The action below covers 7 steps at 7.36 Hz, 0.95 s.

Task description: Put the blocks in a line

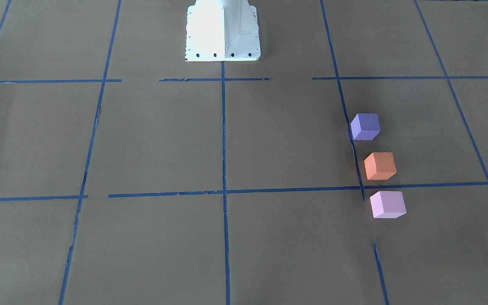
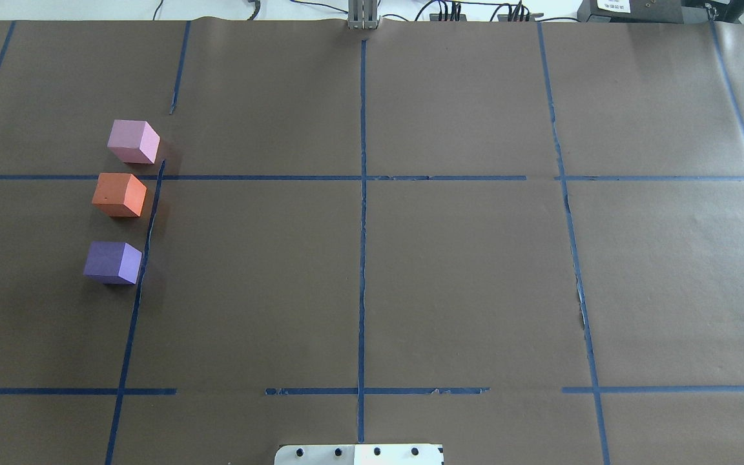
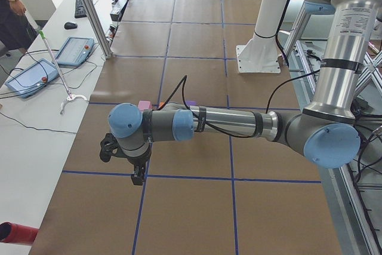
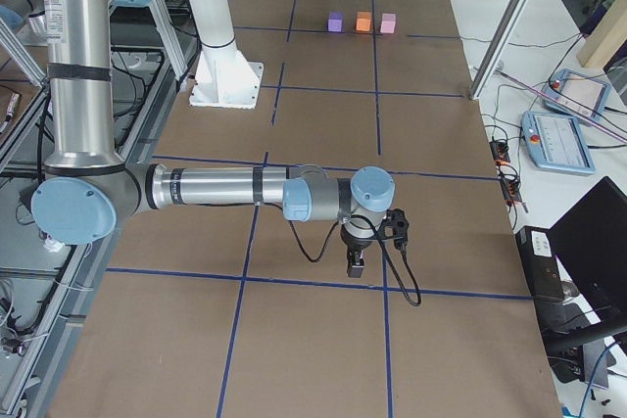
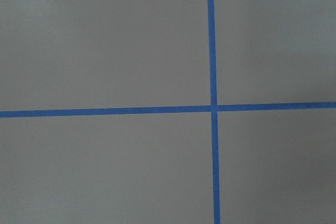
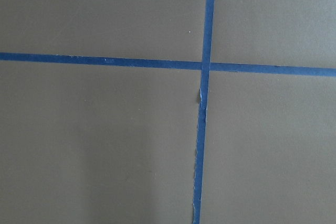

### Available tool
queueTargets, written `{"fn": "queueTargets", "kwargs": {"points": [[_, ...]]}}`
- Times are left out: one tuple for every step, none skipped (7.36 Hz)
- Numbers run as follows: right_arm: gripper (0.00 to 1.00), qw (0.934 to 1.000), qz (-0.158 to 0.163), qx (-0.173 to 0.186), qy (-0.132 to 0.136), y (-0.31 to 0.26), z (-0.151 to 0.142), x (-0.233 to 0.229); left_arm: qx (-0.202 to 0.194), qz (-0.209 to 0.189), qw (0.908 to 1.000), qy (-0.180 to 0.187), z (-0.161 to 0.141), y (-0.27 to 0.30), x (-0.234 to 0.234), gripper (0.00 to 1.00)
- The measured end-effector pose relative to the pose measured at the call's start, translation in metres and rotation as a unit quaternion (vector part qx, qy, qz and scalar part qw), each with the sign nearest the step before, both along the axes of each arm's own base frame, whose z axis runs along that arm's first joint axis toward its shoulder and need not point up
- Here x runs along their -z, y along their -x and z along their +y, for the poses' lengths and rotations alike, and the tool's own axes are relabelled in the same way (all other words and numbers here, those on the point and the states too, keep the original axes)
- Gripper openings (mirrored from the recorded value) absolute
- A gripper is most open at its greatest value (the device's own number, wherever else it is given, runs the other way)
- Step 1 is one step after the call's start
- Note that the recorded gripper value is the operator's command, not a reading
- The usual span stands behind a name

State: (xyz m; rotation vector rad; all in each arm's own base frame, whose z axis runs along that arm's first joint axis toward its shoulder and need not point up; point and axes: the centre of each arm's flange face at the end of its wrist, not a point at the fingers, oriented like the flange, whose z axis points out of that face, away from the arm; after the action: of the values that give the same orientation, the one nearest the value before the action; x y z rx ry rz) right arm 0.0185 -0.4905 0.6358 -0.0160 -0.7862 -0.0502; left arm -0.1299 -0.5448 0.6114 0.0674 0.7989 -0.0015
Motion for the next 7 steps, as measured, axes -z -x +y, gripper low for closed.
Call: {"fn": "queueTargets", "kwargs": {"points": [[1.0, 1.0, 0.0, 0.0, 0.0, 0.0, 0.0, 0.0, -0.001, 0.0, 1.0, -0.006, -0.001, -0.001, 0.006, 1.0], [1.0, 1.0, 0.0, 0.0, 0.0, 0.0, 0.0, 0.0, -0.005, 0.0, 0.9999, -0.01, -0.003, -0.005, 0.008, 1.0], [1.0, 1.0, 0.0, 0.0, 0.0, 0.0, 0.0, 0.0, -0.011, 0.0, 0.9998, -0.014, -0.004, -0.012, 0.007, 1.0], [1.0, 1.0, 0.0, 0.0, 0.0, 0.0, 0.0, 0.0, -0.014, 0.0, 0.9997, -0.018, -0.004, -0.015, 0.004, 1.0], [1.0, 1.0, 0.0, 0.0, 0.0, 0.0, 0.0, 0.0, -0.015, 0.0, 0.9997, -0.018, -0.003, -0.017, 0.0, 1.0], [1.0, 1.0, 0.0, 0.0, 0.0, 0.0, 0.0, 0.0, -0.016, 0.0, 0.9997, -0.016, -0.003, -0.017, -0.004, 1.0], [1.0, 1.0, 0.0, 0.0, 0.0, 0.0, 0.0, 0.0, -0.016, 0.001, 0.9998, -0.015, -0.002, -0.018, -0.007, 1.0]]}}
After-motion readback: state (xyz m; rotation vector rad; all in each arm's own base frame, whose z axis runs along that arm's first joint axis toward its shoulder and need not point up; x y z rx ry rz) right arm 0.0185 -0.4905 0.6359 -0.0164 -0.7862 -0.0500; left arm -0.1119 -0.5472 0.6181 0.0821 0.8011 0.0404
